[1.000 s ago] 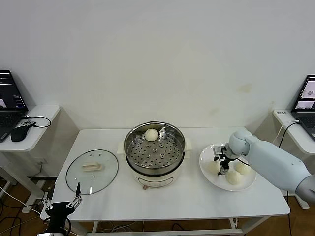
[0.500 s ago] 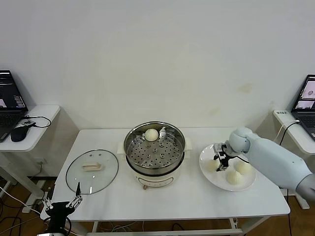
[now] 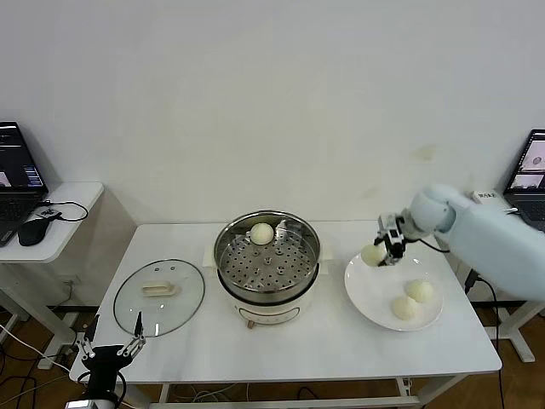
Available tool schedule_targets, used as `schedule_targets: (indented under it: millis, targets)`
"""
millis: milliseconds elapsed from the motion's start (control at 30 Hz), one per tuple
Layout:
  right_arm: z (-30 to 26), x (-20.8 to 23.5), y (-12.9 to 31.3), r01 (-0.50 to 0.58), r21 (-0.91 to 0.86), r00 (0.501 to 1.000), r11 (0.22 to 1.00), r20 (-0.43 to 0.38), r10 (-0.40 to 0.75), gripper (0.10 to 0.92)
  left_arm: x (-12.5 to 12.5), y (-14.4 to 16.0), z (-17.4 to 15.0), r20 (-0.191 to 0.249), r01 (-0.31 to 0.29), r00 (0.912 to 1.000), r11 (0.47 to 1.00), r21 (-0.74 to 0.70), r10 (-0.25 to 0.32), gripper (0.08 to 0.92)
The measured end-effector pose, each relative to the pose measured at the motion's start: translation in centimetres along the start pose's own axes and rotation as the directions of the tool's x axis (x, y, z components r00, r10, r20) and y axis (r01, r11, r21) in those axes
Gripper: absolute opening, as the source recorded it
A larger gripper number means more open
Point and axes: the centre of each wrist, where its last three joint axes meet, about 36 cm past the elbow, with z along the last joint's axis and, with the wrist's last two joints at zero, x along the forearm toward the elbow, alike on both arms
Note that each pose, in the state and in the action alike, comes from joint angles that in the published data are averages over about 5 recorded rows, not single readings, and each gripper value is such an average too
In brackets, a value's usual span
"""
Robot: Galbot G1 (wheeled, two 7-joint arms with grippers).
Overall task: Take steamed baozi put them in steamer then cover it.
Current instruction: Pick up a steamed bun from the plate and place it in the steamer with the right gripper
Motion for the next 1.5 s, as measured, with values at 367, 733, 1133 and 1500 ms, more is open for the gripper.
schedule_targets:
  millis: [367, 733, 1133, 1500]
  targets:
    - [-9.3, 4.1, -3.2, -0.04, 0.006, 0.993, 0.999, 0.111, 0.039, 0.594, -0.2, 0.1, -0.3, 0.008, -0.011, 0.9999, 1.0, -0.003, 0.011, 0.823]
    - [-20.2, 0.1, -3.5, 0.023, 0.022, 0.983, 0.999, 0.182, -0.027, 0.594, 0.2, 0.0, -0.5, 0.009, -0.002, 1.0, 1.0, 0.012, 0.002, 0.823]
    - [-27.2, -6.0, -1.4, 0.079, -0.005, 0.981, 0.997, 0.179, -0.077, 0.594, -0.2, -0.4, -0.7, 0.021, 0.001, 0.9998, 1.0, 0.023, -0.002, 0.823]
    - [-30.7, -9.7, -0.2, 0.079, -0.031, 0.985, 0.996, 0.158, -0.073, 0.594, -0.4, -0.3, -0.6, 0.023, 0.002, 0.9997, 1.0, 0.023, -0.003, 0.823]
